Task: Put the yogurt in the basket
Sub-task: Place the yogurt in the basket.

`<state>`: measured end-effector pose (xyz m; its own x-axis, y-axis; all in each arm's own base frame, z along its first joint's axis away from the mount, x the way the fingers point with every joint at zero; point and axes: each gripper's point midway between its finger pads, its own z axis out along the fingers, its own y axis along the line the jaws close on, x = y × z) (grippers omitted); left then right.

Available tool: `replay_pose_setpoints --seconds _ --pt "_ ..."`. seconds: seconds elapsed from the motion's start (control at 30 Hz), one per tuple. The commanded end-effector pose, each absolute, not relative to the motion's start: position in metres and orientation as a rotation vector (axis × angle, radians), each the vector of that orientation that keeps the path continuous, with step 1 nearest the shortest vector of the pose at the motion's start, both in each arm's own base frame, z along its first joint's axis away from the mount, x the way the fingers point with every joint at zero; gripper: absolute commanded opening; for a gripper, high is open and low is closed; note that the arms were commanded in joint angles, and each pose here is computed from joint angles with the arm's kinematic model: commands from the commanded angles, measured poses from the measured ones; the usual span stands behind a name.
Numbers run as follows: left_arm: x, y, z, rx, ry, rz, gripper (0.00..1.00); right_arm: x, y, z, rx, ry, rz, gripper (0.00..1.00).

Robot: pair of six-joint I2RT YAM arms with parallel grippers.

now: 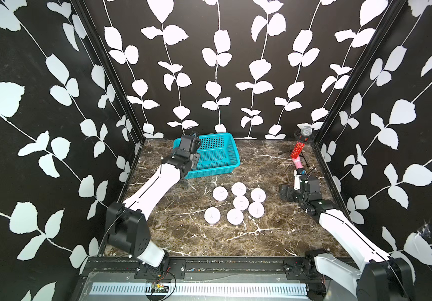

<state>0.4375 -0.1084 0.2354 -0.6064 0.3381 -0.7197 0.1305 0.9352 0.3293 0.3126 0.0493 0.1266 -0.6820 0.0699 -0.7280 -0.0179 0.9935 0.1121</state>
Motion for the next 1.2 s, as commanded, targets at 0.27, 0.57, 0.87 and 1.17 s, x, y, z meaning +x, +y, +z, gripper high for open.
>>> replay_pose_setpoints --seconds 0.27,0.57,0.87,1.17 --pt "0.47 -0.099 0.184 0.256 2.419 0.13 0.55 0.316 0.051 0.151 0.029 2.267 0.138 0.99" --pt "0.471 -0.095 0.153 0.256 2.517 0.147 0.55 0.316 0.051 0.152 0.03 2.264 0.143 0.99" --pt "0.462 -0.09 0.138 0.239 2.59 0.163 0.55 0.315 0.051 0.152 0.028 2.265 0.141 0.99" --pt "0.46 -0.087 0.124 0.218 2.642 0.156 0.57 0.315 0.051 0.153 0.025 2.263 0.142 0.99"
